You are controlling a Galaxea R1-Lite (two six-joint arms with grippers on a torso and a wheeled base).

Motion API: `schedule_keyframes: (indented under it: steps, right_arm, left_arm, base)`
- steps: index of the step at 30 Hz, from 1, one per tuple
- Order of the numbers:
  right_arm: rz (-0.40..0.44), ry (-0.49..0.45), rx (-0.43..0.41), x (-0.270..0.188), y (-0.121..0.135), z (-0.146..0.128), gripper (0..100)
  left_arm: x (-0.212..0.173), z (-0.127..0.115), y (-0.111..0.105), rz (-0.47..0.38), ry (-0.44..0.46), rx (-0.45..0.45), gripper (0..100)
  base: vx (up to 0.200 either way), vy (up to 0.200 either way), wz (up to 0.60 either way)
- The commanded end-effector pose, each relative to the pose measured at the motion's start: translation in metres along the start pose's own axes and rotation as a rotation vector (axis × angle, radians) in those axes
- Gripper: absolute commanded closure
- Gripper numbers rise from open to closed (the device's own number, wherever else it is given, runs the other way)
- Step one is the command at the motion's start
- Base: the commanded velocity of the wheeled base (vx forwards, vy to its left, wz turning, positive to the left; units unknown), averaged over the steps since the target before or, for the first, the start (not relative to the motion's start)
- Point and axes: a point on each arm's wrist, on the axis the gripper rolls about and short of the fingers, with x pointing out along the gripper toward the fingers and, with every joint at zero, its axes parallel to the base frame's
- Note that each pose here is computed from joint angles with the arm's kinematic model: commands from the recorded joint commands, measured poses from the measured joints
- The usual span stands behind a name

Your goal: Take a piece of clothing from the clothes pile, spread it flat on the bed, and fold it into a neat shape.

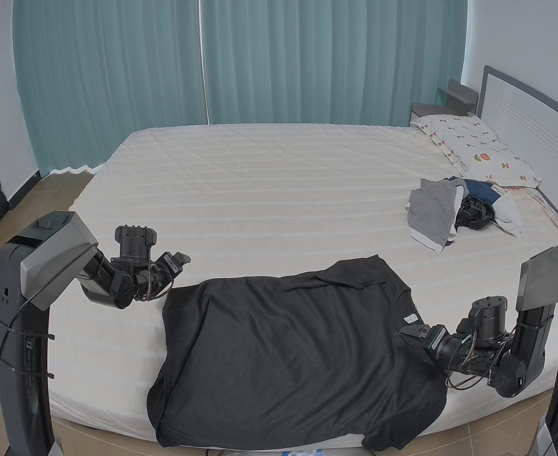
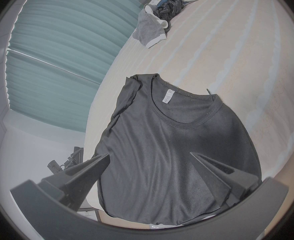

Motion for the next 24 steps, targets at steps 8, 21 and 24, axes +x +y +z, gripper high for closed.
schedule_keyframes:
  steps: [8, 21, 24]
  right_arm:
    - [-0.013, 0.008, -0.002, 0.002, -0.003, -0.003, 0]
    - [-0.013, 0.012, -0.006, 0.003, -0.003, -0.004, 0]
    - [-0.012, 0.018, -0.009, 0.003, -0.002, -0.006, 0]
  left_arm:
    - [0.017, -0.016, 0.012, 0.034, 0.033, 0.028, 0]
    - [0.019, -0.031, 0.022, 0.088, 0.057, 0.103, 100]
    - [0.023, -0.031, 0.023, 0.099, 0.039, 0.104, 100]
  base:
    - [0.000, 0.000, 0.00]
    - [0.000, 0.000, 0.00]
    - [0.000, 0.000, 0.00]
